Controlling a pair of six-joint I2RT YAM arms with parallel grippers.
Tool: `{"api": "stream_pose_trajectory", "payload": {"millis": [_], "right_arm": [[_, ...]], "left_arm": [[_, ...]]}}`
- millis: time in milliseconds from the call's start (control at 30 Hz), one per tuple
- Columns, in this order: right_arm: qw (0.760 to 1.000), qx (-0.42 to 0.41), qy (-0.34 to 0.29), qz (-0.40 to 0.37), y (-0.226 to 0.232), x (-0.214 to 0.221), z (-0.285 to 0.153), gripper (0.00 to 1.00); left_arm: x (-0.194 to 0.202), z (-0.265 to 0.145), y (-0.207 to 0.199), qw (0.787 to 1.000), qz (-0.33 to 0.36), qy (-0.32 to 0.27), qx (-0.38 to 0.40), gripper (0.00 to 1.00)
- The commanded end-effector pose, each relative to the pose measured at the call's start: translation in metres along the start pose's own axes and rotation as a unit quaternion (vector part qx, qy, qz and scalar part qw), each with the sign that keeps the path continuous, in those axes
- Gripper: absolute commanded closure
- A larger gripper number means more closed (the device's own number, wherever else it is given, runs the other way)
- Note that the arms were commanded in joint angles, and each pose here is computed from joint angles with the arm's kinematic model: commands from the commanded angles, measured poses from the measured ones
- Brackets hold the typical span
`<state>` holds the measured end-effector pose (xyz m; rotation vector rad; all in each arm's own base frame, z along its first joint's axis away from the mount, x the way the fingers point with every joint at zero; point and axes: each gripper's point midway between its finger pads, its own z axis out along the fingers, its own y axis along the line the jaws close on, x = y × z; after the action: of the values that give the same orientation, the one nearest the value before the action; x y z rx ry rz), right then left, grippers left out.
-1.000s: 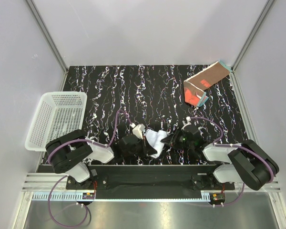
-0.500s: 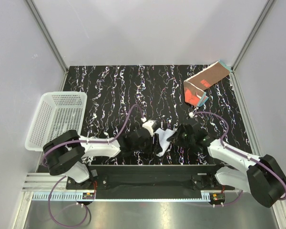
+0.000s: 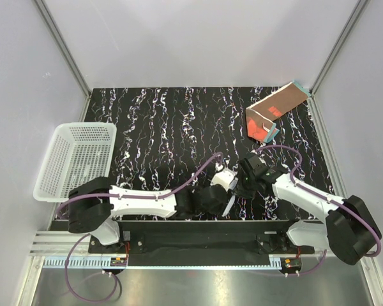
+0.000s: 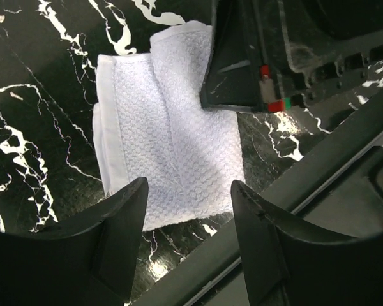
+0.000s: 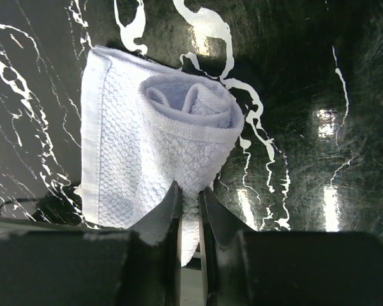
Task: Roll the towels
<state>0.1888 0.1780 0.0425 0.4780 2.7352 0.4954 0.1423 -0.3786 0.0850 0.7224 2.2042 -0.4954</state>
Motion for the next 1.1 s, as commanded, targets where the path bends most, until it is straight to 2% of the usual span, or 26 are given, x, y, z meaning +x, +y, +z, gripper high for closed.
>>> {"api": "stream_pose_trajectory", "payload": {"millis": [0, 300, 633, 733, 867, 900, 933, 1067], "right_arm": [[1.0, 0.016, 0.002, -0.015, 0.0, 0.0, -0.001, 1.0], [1.0, 0.014, 0.004, -0.017, 0.003, 0.001, 0.001, 1.0], [1.0, 0.013, 0.003, -0.017, 0.003, 0.001, -0.002, 1.0], [1.0, 0.015, 0.004, -0.017, 0.003, 0.001, -0.002, 1.0], [1.0, 0.003, 0.013, -0.015, 0.009, 0.003, -0.005, 0.99], [1.0, 0.0, 0.012, -0.014, 0.012, 0.002, -0.007, 0.99], [1.0, 0.001, 0.013, -0.015, 0.012, 0.002, -0.008, 0.98], [1.0, -0.002, 0.009, -0.016, 0.016, -0.001, -0.014, 0.84]], "left_arm": [[-0.014, 0.002, -0.011, 0.999, 0.036, -0.024, -0.006, 0.4], [-0.003, 0.015, -0.043, 0.997, 0.068, -0.019, 0.009, 0.4], [0.029, 0.033, -0.021, 0.996, 0.069, 0.011, -0.053, 0.4], [0.042, 0.035, -0.014, 0.996, 0.068, 0.023, -0.061, 0.43], [0.054, 0.037, -0.008, 0.995, 0.065, 0.034, -0.066, 0.56], [0.056, 0.038, -0.007, 0.995, 0.064, 0.036, -0.068, 0.66], [0.059, 0.038, -0.006, 0.995, 0.064, 0.038, -0.068, 0.71], [0.067, 0.038, -0.005, 0.995, 0.064, 0.044, -0.062, 0.85]]}}
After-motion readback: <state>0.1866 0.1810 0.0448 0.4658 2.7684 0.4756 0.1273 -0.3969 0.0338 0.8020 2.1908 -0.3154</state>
